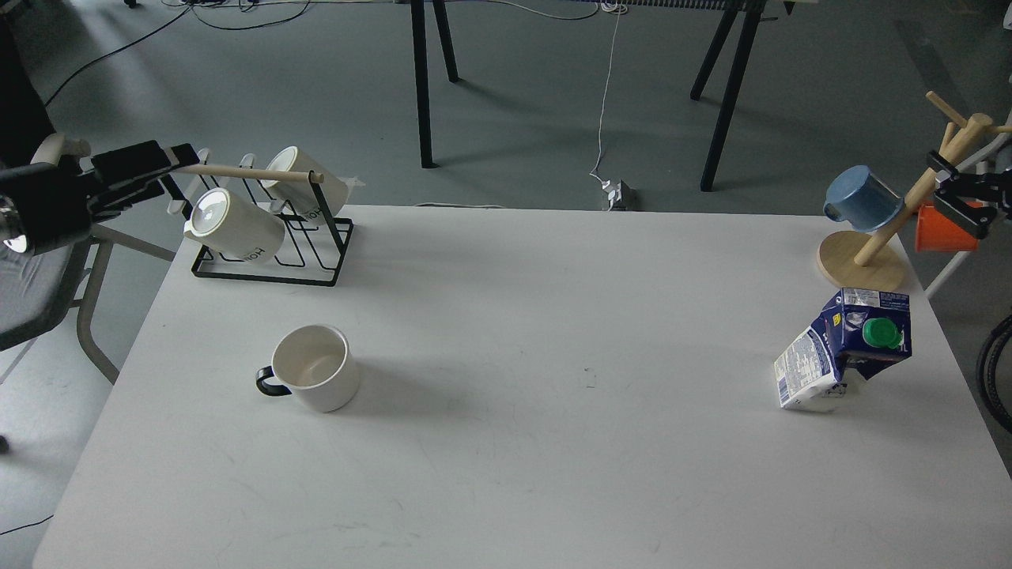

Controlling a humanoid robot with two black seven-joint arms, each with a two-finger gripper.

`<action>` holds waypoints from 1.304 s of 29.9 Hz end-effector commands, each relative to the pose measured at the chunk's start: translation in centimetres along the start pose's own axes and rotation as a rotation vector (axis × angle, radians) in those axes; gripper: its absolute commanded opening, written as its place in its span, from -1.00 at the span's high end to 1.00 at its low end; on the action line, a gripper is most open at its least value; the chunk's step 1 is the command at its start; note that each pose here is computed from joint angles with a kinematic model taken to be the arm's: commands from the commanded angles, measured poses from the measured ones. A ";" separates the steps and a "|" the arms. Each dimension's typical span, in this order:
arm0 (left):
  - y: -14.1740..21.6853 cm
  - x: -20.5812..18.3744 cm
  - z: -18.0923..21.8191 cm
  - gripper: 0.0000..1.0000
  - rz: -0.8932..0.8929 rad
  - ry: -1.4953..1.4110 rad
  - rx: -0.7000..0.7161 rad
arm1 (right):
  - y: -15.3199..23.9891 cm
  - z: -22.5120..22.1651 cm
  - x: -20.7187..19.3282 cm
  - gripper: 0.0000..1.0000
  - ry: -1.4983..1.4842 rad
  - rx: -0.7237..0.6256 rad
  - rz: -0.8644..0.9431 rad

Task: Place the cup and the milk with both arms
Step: 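Reach the left gripper toward the white mug's rim, then grasp the white mug by its rim with the left gripper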

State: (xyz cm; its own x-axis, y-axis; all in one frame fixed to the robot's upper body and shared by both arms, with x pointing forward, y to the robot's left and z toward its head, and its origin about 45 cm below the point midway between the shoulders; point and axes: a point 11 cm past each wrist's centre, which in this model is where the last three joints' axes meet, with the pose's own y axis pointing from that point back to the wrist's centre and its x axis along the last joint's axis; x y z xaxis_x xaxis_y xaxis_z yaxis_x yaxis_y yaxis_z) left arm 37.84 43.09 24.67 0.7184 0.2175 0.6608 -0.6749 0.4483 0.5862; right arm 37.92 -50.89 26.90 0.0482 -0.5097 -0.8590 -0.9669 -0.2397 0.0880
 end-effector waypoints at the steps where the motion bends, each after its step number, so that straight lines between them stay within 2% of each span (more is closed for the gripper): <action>1: -1.2 -3.8 -0.6 -1.00 -0.204 -0.270 0.101 | 0.0 0.0 0.0 -0.97 0.000 0.000 0.000; 4: -3.3 -5.9 -0.1 -0.99 -0.280 -0.356 0.099 | 0.3 0.2 0.5 -0.97 -0.003 -0.002 0.012; 12: -6.7 -10.0 1.8 -0.99 -0.339 -0.327 0.014 | 0.7 0.4 1.1 -0.97 -0.007 -0.006 0.027; 23: -8.0 -11.9 0.9 -0.93 -0.362 -0.275 0.031 | 0.8 0.3 1.0 -0.97 -0.005 -0.005 0.026; 26: -8.0 -12.1 0.9 -0.69 -0.366 -0.274 0.029 | 1.0 0.2 1.1 -0.96 -0.003 -0.004 0.031; 28: -8.0 -12.3 0.8 -0.38 -0.369 -0.273 0.032 | 1.0 0.2 1.2 -0.96 -0.002 -0.004 0.033; 30: -7.9 -12.3 0.6 0.11 -0.376 -0.289 0.039 | 1.2 0.1 1.3 -0.96 0.000 -0.003 0.039; 32: -8.0 -12.3 0.7 0.76 -0.365 -0.296 0.036 | 1.4 -0.1 1.4 -0.97 0.002 -0.001 0.043; 34: -8.1 -12.3 0.6 0.90 -0.316 -0.313 0.022 | 1.4 -0.1 1.4 -0.96 0.003 -0.002 0.044; 39: -7.9 -12.5 0.4 1.00 -0.293 -0.326 0.017 | 1.4 -0.1 1.4 -0.96 0.002 0.001 0.043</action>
State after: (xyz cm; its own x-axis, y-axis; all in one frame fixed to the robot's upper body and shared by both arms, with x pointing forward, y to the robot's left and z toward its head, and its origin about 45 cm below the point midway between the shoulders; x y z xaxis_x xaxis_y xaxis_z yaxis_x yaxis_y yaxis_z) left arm 34.16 36.25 11.90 0.7964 -0.2028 0.5697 -0.4475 0.4361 0.7808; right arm 36.66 -52.00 25.92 0.0074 -0.5214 -0.8532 -0.9679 -0.2182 0.1249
